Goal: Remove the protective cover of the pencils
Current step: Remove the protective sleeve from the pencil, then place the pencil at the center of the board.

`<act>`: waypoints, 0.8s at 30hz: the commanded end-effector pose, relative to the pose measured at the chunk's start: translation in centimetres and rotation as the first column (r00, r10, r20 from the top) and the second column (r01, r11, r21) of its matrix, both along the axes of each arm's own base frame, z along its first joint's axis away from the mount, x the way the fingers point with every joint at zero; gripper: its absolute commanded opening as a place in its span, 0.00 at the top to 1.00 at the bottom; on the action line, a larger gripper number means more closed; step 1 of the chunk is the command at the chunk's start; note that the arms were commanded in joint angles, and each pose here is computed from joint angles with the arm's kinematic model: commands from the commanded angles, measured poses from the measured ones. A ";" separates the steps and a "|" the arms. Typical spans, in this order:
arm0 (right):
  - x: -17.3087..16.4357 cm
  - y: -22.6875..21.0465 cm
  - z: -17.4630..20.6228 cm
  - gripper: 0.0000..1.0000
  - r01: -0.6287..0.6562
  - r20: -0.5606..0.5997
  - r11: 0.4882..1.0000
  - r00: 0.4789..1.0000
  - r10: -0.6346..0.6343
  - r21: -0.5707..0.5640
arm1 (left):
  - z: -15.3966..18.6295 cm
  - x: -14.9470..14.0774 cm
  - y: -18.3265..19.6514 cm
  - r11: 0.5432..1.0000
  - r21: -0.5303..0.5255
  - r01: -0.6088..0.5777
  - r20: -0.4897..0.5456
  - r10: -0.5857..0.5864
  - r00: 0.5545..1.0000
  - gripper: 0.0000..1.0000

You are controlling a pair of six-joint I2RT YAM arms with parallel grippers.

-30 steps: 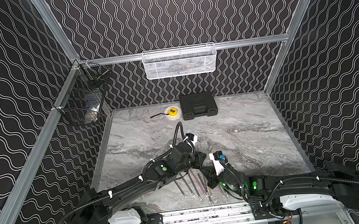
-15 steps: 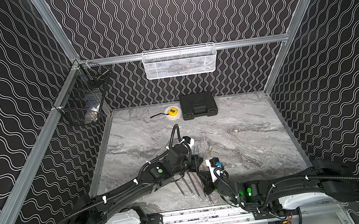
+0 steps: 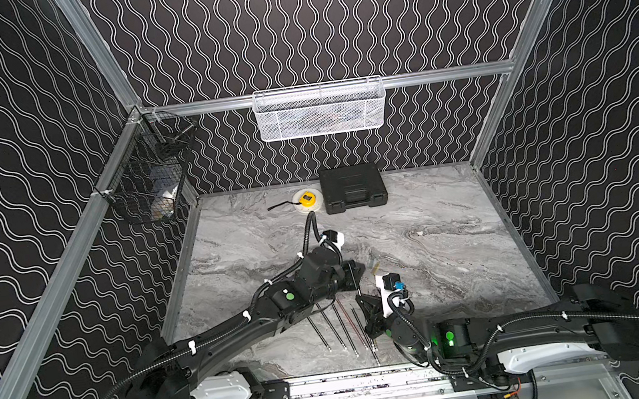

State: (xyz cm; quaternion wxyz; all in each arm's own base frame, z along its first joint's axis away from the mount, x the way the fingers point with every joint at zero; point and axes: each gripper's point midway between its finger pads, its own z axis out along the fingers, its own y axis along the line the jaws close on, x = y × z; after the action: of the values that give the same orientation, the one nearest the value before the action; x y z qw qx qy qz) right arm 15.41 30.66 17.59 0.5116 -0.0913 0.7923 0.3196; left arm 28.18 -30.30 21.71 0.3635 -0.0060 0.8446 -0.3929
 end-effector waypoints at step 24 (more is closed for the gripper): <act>-0.9 -3.8 1.8 1.00 -0.025 0.020 0.999 1.000 0.024 0.026 | 4.8 5.3 0.5 0.989 -0.027 -0.148 0.144 0.151 0.978 0.97</act>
State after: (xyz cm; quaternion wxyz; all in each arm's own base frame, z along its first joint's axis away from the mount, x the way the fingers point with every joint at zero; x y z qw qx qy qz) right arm 14.20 27.54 19.62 0.5090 -0.1007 0.7773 0.3558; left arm 33.31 -29.79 26.49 0.4535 -0.0439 0.8106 -0.3680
